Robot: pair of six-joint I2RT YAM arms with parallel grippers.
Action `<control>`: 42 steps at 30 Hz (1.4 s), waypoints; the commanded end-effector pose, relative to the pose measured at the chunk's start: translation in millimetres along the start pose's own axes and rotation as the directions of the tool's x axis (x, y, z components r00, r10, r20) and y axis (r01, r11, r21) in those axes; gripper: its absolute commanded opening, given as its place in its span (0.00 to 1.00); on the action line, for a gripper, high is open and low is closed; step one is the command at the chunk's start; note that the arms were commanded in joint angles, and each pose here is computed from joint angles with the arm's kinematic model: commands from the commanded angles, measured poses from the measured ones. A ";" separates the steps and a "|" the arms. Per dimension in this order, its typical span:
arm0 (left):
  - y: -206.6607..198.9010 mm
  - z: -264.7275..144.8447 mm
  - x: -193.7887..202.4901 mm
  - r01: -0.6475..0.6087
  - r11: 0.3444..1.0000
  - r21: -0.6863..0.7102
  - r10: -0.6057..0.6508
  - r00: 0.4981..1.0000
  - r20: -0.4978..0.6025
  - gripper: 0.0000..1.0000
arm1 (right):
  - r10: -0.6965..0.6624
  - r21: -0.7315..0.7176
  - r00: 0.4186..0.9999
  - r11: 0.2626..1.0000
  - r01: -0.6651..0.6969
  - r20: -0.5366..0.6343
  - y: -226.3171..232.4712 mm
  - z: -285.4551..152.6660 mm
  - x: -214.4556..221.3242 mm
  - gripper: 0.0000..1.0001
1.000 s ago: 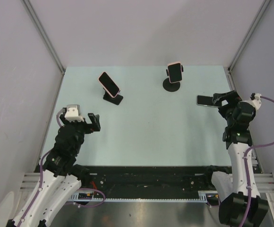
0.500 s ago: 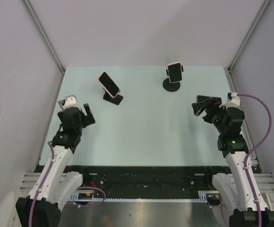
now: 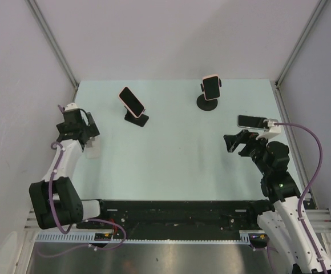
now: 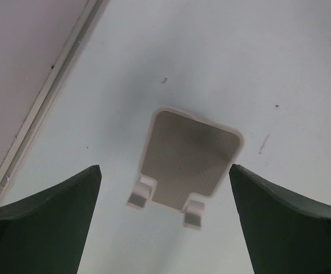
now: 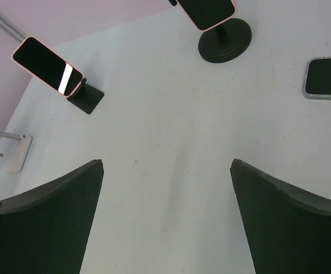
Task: Remove the phone from the phone stand
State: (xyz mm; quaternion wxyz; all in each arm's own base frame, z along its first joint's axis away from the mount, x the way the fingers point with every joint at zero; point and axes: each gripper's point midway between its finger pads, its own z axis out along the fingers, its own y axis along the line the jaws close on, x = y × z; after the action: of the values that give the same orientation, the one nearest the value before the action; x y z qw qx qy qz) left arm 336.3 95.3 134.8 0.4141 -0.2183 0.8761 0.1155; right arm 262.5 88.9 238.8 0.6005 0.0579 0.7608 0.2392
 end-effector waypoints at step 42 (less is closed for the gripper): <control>-36.2 -6.1 20.1 0.250 0.930 0.268 -0.231 0.968 -0.102 0.82 | -0.060 0.008 0.998 0.998 0.060 -0.015 -4.3 4.4 18.5 0.98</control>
State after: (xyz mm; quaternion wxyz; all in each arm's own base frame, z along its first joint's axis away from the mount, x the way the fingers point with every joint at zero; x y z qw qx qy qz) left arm 337.2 62.4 118.8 0.4186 -0.2380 0.8755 -0.0415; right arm 260.7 92.2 214.1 0.5884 0.0452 0.7773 0.2182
